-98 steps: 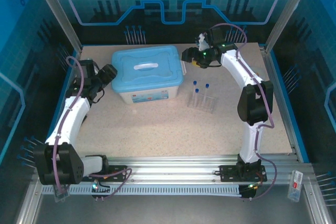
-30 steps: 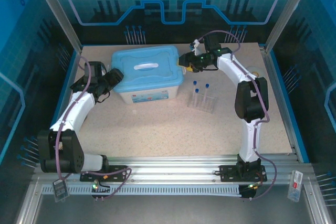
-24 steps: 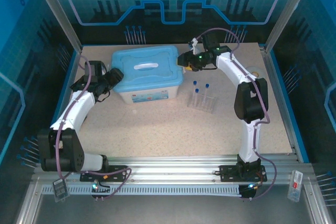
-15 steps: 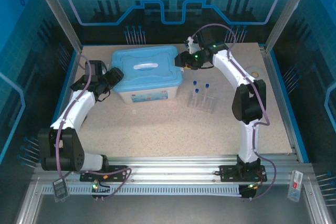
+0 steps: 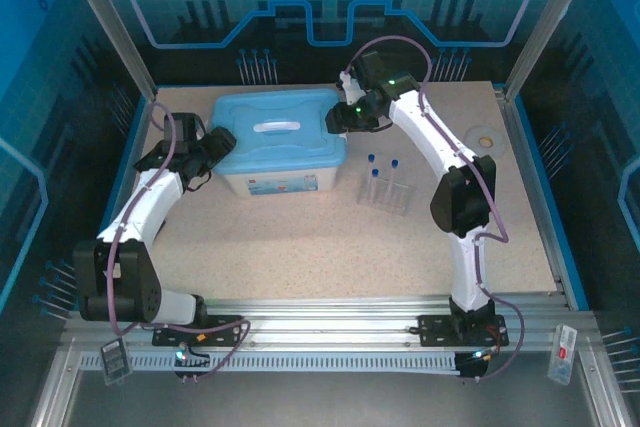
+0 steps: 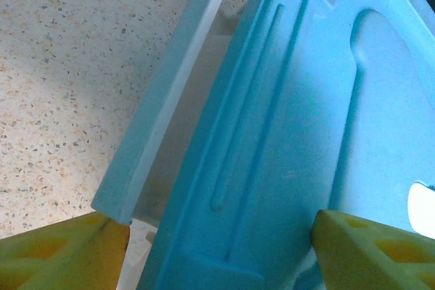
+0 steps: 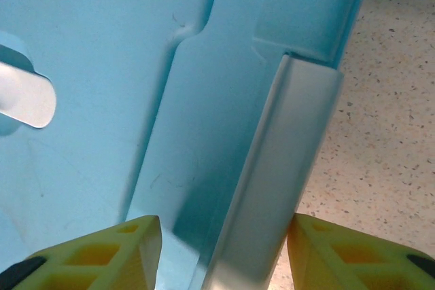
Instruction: Organize the chemistry lab equipment
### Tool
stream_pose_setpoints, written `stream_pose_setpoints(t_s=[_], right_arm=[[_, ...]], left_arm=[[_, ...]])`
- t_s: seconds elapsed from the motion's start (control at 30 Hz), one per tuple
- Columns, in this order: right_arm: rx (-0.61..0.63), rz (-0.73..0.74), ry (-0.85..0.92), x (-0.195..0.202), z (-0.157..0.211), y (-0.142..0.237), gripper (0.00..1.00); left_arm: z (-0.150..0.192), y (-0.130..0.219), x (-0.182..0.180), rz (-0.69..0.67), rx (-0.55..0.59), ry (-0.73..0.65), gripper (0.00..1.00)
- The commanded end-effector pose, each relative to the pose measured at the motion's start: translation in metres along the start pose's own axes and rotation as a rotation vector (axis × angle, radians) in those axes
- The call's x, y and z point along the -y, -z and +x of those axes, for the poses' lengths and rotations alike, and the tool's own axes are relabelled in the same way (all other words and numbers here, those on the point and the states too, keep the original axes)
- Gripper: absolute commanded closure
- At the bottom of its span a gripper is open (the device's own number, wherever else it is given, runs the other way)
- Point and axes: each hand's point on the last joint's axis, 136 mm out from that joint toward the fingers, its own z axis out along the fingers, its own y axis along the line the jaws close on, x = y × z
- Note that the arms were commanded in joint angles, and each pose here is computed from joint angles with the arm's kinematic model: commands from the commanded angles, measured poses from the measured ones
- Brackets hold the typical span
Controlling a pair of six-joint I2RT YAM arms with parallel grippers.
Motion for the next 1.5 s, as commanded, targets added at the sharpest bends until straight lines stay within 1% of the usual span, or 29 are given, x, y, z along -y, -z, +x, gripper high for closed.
stream_pose_setpoints(t_s=[0.0, 0.1, 0.27, 0.33, 0.73, 0.93, 1.17, 1.37, 1.47], right_arm=[[-0.026, -0.046, 0.076, -0.031, 0.006, -0.006, 0.48], [-0.010, -0.029, 0.065, -0.026, 0.005, -0.003, 0.46], [0.006, -0.044, 0.015, -0.013, 0.002, 0.003, 0.43], [0.005, -0.035, 0.012, -0.009, 0.003, 0.001, 0.43], [-0.017, 0.022, 0.020, 0.003, 0.008, -0.009, 0.42], [-0.013, 0.013, 0.020, 0.003, 0.007, -0.009, 0.42], [-0.008, 0.005, 0.021, 0.003, 0.006, -0.007, 0.42], [-0.006, -0.003, 0.021, 0.003, 0.007, -0.006, 0.42], [-0.005, -0.005, 0.022, 0.003, 0.007, -0.006, 0.42]], left_arm=[[0.024, -0.010, 0.005, 0.000, -0.095, -0.026, 0.27], [0.023, -0.007, 0.005, 0.002, -0.086, -0.023, 0.27], [0.015, 0.001, 0.007, 0.043, -0.092, 0.020, 0.22], [0.012, 0.006, 0.007, 0.054, -0.088, 0.029, 0.20], [-0.014, 0.034, -0.006, 0.055, -0.044, 0.065, 0.13], [-0.035, 0.035, -0.002, 0.128, -0.022, 0.074, 0.12], [-0.047, 0.017, 0.017, 0.251, -0.124, 0.022, 0.15], [-0.053, 0.002, 0.013, 0.250, -0.202, 0.014, 0.16], [-0.051, -0.004, 0.012, 0.252, -0.227, 0.018, 0.20]])
